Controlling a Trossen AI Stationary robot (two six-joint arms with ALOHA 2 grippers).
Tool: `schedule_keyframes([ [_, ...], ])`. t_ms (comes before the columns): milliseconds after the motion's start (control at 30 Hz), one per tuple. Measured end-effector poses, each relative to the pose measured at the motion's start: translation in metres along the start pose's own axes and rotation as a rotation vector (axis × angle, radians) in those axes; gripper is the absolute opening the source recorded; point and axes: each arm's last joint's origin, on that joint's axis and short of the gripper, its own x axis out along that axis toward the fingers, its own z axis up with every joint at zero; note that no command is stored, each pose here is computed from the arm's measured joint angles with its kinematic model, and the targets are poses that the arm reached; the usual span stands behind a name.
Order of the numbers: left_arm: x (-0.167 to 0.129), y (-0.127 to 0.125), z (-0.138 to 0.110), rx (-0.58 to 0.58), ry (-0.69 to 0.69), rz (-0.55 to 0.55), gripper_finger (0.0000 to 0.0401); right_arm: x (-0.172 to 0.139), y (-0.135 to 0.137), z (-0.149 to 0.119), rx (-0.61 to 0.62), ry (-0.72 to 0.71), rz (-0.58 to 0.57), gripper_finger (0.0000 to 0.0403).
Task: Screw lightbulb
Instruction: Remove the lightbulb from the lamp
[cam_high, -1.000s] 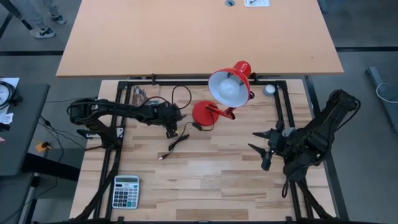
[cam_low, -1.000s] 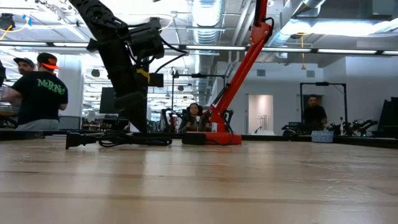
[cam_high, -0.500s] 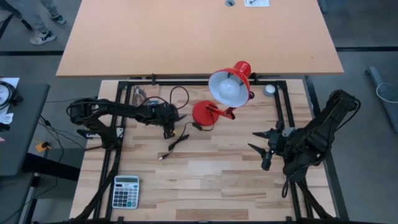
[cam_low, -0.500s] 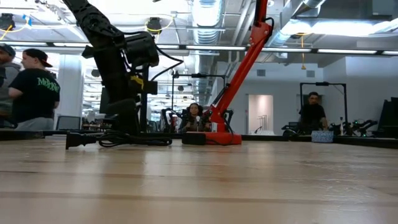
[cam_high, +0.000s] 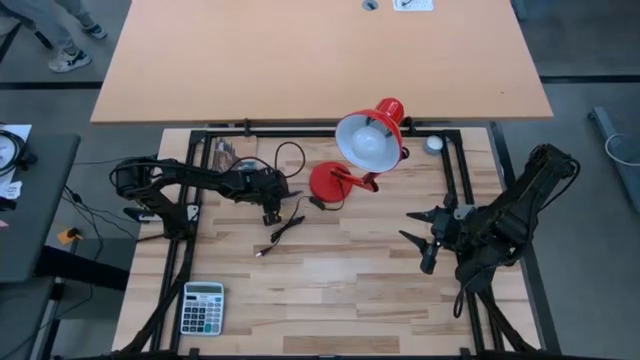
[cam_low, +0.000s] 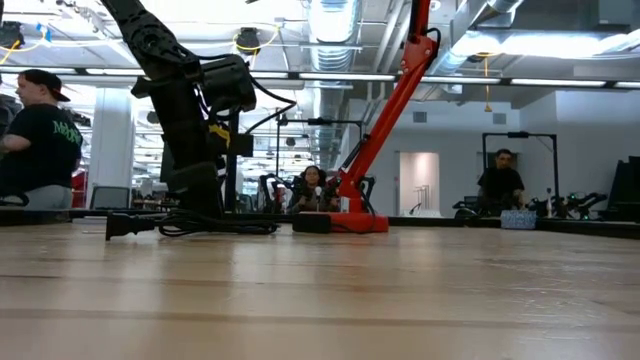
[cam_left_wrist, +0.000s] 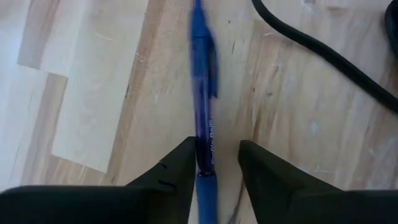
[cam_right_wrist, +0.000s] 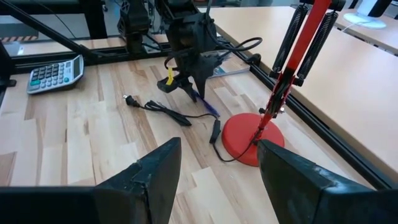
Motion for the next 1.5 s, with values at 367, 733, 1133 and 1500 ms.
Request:
schedule_keyframes([
  [367,-0.003,0.003,0.011,-0.063,-0.015,0.049,0.0012,0.000,0.000,0.000,-0.001,0.000,0.000,0.0224],
  [733,-0.022,0.019,0.015,-0.199,0.155,0.414,0.0014,0.000,0.000,0.000,-0.001,0.000,0.000,0.0224],
  [1133,-0.020,0.068,-0.017,-0.518,0.353,0.503,0.0017,0.000,0.000,0.000,0.003,0.000,0.001,0.0224],
  [1500,-0.020,0.067,-0.009,-0.491,0.324,0.408,0.0120,0.001,0.000,0.001,0.014,-0.002,-0.005,0.0224],
])
